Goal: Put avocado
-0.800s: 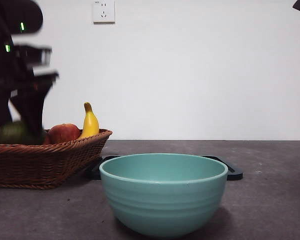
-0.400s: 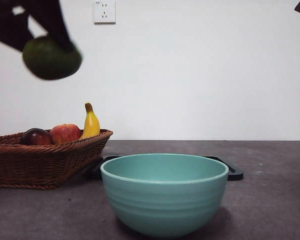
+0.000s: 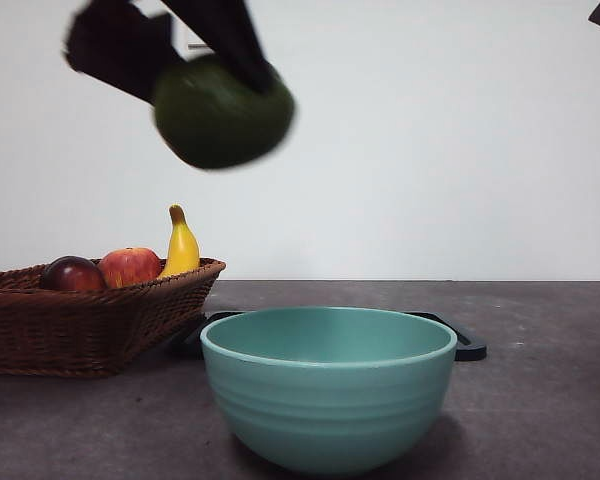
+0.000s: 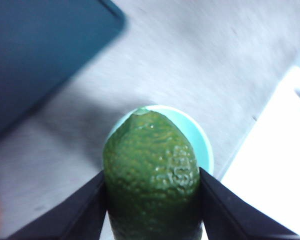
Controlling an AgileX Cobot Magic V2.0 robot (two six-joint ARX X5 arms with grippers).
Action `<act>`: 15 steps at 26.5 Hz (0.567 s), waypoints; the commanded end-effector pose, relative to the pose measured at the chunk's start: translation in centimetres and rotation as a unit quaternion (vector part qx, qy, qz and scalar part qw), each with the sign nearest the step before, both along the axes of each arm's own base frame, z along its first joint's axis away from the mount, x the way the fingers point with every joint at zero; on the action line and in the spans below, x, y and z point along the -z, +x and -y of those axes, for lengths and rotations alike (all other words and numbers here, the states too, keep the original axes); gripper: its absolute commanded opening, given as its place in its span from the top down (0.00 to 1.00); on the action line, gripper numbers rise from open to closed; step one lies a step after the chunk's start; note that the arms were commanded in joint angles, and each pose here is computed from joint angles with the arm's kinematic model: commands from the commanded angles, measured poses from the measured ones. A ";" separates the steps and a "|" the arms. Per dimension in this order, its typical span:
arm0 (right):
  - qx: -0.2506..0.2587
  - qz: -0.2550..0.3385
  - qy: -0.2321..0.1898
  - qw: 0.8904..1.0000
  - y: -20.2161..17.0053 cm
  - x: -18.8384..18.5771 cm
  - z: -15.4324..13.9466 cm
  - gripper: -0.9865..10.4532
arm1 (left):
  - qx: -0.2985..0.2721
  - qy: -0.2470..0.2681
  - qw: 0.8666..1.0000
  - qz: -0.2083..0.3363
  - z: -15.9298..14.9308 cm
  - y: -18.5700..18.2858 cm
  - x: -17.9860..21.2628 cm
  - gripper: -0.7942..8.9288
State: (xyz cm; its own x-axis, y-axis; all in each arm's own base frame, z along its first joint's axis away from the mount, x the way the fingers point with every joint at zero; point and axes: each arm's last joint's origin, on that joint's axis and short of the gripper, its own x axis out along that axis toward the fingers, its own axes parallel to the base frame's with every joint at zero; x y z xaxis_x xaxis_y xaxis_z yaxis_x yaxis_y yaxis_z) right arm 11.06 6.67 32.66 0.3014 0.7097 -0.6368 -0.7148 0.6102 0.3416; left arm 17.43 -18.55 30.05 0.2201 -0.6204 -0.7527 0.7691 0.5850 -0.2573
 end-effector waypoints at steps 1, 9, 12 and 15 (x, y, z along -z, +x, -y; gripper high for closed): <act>-0.001 0.004 0.004 1.000 0.1 -0.5 -0.1 0.61 | 0.017 0.007 1.000 -0.010 2.0 0.2 0.9 0.70; -0.001 0.004 0.004 1.000 0.1 -0.5 -0.1 0.61 | 0.049 0.074 0.996 -0.018 7.1 0.8 6.3 0.70; -0.001 0.004 0.004 1.000 0.1 -0.5 -0.1 0.61 | 0.057 0.100 0.993 -0.018 8.4 0.8 8.2 0.70; -0.001 0.004 0.004 1.000 0.1 -0.5 -0.1 0.61 | 0.059 0.131 0.990 -0.009 9.0 0.7 9.6 0.70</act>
